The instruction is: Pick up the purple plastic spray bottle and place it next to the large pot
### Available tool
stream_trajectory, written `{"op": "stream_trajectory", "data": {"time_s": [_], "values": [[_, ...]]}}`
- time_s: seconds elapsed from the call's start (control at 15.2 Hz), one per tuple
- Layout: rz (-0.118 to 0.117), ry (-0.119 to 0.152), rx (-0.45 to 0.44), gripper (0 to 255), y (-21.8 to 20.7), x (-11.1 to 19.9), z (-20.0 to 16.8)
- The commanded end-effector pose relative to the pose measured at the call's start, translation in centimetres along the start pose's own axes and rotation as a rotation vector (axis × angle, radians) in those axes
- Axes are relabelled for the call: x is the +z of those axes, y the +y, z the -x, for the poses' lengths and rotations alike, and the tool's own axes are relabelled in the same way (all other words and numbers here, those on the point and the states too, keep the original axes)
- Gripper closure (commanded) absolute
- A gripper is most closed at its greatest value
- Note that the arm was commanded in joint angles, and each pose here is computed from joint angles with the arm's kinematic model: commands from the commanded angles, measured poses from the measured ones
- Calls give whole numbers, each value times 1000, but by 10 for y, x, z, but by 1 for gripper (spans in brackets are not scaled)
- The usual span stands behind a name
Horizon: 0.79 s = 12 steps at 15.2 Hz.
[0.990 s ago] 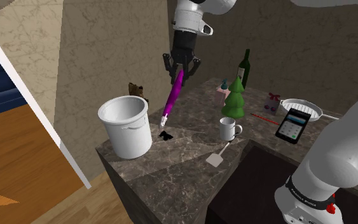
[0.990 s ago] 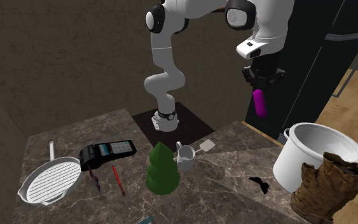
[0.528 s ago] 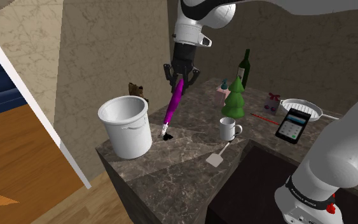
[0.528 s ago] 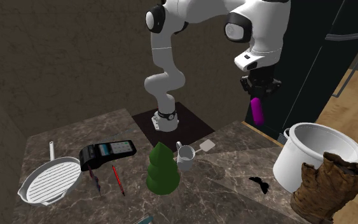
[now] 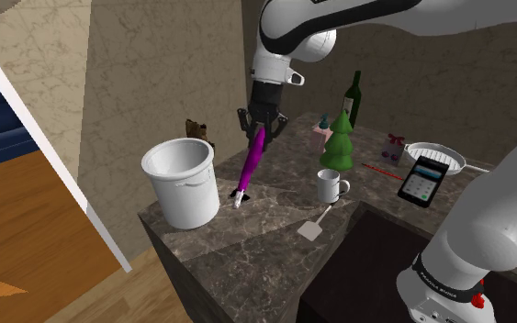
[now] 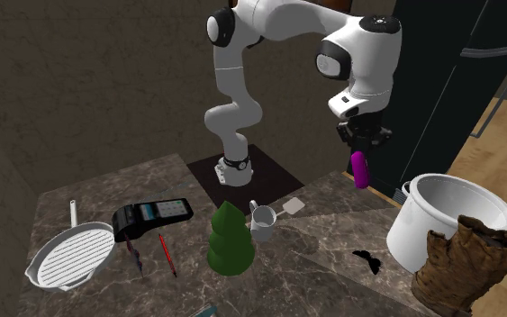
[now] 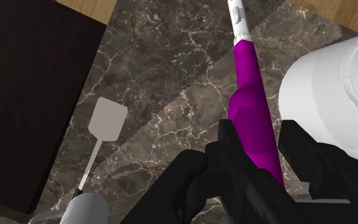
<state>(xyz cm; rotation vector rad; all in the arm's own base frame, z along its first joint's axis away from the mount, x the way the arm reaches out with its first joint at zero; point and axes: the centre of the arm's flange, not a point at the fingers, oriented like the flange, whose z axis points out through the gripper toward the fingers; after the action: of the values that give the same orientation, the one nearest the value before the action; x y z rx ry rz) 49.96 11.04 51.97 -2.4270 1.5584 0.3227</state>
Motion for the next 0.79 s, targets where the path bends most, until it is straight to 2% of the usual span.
{"op": "stream_trajectory", "data": {"time_s": [0.0, 0.73], "values": [[-1, 0, 0, 255, 0, 10, -4], [-1, 0, 0, 255, 5, 65, -22]]}}
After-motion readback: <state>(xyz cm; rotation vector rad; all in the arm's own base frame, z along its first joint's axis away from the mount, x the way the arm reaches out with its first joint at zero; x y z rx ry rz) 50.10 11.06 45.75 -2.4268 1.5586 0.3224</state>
